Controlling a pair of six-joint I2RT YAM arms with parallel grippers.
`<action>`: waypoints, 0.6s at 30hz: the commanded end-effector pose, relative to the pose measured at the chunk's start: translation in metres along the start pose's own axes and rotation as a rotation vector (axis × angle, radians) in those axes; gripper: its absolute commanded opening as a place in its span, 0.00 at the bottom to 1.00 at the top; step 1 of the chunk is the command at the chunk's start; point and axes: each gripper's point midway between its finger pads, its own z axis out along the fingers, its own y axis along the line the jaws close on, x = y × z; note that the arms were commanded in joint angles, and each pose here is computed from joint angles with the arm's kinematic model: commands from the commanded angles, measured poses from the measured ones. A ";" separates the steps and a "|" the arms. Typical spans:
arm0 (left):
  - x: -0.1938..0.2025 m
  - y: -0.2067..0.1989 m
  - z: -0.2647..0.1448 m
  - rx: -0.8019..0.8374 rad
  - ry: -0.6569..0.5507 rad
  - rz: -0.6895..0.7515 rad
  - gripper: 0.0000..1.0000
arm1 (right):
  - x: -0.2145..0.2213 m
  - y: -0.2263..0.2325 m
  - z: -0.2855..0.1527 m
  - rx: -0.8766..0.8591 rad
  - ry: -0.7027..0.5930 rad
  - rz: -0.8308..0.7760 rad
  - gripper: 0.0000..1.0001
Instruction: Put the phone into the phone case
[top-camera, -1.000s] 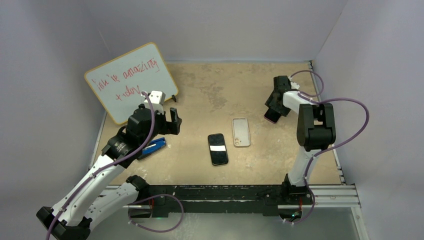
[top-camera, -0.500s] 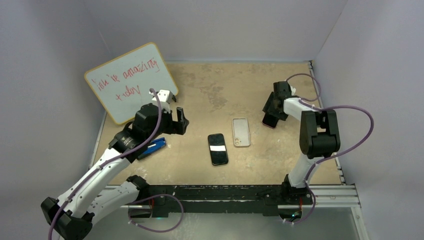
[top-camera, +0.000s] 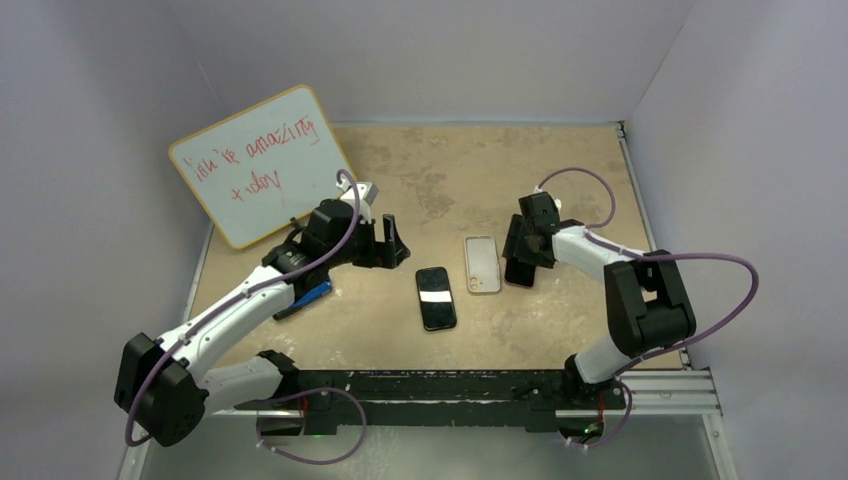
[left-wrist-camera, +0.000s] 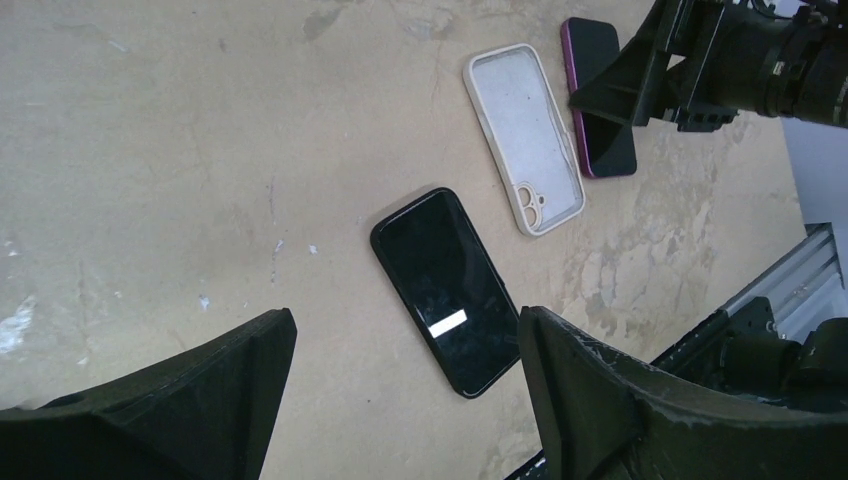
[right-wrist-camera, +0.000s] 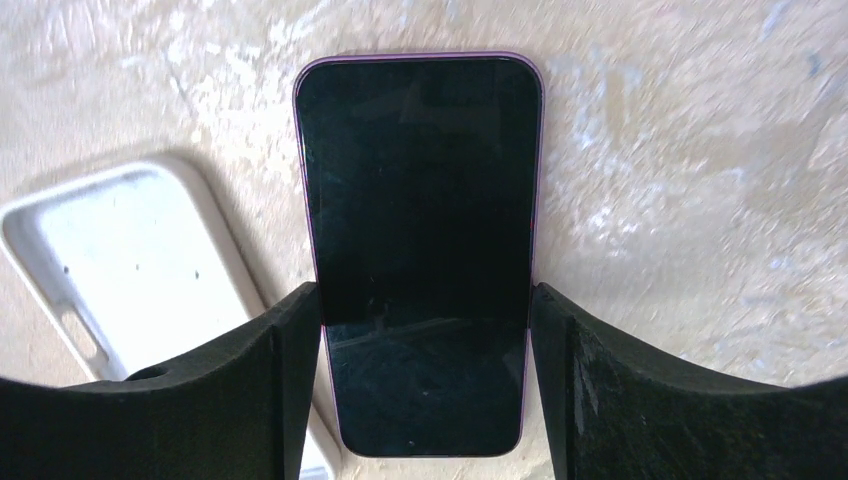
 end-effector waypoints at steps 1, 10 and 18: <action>-0.009 -0.017 0.017 0.081 -0.028 -0.058 0.84 | 0.014 0.006 -0.011 -0.040 0.011 0.003 0.42; -0.008 -0.029 0.080 0.155 0.028 -0.141 0.78 | 0.014 0.012 -0.030 -0.094 -0.024 -0.019 0.40; -0.009 -0.040 0.122 0.216 0.073 -0.165 0.72 | 0.007 0.017 -0.049 -0.146 -0.073 -0.022 0.39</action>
